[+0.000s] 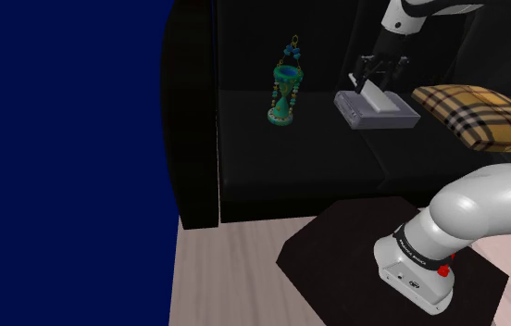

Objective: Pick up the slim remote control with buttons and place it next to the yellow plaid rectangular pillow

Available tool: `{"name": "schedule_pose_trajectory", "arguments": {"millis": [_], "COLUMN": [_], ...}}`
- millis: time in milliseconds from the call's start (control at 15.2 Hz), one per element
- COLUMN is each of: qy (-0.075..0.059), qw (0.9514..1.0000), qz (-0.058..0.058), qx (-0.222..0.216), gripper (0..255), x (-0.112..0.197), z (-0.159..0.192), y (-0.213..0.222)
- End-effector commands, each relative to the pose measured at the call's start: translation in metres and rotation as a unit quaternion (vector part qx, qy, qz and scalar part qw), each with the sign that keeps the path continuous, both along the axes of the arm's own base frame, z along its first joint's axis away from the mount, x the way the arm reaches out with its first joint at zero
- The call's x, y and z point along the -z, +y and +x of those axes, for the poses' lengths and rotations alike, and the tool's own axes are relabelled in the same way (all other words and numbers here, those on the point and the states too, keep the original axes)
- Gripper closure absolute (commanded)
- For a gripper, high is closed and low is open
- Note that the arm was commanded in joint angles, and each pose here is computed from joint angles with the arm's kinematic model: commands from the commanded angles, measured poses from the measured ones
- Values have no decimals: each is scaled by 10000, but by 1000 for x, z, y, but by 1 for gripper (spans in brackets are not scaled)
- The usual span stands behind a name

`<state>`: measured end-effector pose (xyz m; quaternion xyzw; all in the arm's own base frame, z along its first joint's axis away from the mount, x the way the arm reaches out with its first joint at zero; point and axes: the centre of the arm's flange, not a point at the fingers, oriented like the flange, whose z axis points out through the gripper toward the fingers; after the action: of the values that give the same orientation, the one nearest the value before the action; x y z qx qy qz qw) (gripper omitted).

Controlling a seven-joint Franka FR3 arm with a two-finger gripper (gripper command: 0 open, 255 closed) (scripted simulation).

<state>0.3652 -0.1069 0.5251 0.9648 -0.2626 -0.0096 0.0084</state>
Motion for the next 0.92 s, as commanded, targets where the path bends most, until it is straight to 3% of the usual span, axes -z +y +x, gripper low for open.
{"name": "schedule_pose_trajectory", "arguments": {"millis": [0,858], "qy": [1,1], "qw": [10000,10000], "qz": [0,0], "qx": [0,0], "gripper": [255,255], "x": [-5,-6], "z": [-9,-117], "y": [-10,-143]}}
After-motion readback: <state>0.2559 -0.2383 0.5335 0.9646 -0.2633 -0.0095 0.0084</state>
